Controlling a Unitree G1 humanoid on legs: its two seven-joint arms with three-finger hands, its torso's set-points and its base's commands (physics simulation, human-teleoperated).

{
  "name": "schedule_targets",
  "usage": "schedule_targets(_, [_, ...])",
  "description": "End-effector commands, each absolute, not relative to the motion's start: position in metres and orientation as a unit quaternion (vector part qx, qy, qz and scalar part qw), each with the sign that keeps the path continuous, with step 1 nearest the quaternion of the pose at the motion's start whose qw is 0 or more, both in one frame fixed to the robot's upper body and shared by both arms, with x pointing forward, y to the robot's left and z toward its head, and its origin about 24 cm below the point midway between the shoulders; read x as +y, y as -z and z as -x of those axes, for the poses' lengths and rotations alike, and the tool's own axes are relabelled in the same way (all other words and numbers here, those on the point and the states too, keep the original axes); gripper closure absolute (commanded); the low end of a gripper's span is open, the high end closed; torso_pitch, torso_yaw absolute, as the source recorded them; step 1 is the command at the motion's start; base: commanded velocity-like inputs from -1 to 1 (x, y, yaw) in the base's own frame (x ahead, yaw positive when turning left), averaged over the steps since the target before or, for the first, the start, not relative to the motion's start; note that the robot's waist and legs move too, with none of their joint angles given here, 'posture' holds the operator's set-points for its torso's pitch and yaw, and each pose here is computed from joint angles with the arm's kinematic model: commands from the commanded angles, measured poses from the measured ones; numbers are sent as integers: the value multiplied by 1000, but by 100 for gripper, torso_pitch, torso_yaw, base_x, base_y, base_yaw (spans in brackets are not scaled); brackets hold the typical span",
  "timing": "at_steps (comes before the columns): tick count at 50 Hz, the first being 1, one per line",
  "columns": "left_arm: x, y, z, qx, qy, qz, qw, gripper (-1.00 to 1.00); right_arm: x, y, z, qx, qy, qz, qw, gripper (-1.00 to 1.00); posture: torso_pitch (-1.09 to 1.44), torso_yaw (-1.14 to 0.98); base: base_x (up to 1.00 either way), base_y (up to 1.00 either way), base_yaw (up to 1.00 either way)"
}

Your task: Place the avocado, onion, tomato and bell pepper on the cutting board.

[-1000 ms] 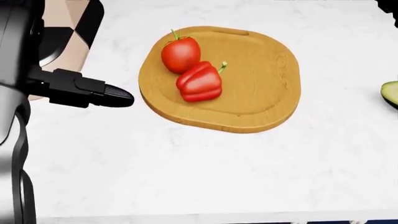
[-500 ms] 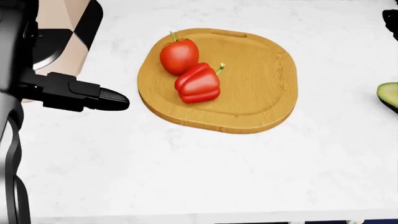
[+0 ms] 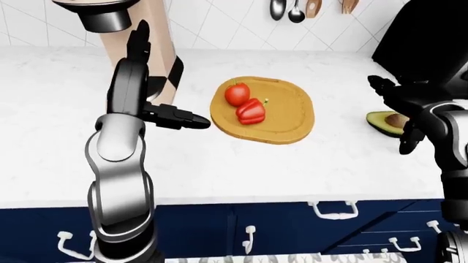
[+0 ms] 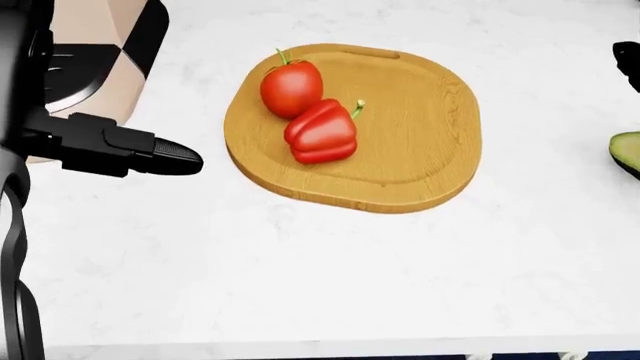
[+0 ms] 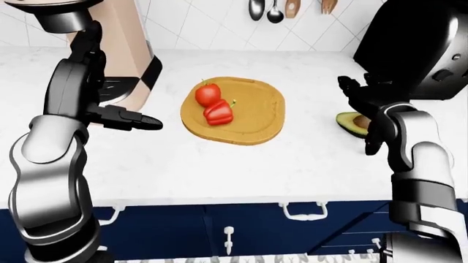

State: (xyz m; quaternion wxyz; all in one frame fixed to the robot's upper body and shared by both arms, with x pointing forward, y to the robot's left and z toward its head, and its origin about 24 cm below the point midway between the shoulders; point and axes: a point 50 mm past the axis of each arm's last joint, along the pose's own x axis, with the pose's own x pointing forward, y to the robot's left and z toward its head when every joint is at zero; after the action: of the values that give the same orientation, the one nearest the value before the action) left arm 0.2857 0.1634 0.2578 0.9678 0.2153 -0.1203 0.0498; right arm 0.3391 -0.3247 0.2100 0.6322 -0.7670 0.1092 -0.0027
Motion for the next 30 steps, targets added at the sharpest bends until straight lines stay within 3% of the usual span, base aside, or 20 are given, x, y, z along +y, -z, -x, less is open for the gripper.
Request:
schedule_targets(1, [162, -272, -280, -160, -56, -220, 961, -100, -326, -232, -336, 83, 38, 772, 629, -100, 0, 0, 0, 0, 0])
schedule_targets(11, [163, -274, -278, -161, -57, -221, 960, -100, -328, -224, -336, 93, 29, 773, 627, -84, 0, 0, 0, 0, 0])
schedule_targets(15, [162, -276, -278, -162, -58, -221, 960, -100, -328, -222, -337, 95, 26, 772, 628, -64, 0, 0, 0, 0, 0])
schedule_targets(30, [162, -275, -279, -162, -57, -223, 960, -100, -322, -215, -340, 92, 13, 776, 624, -52, 0, 0, 0, 0, 0])
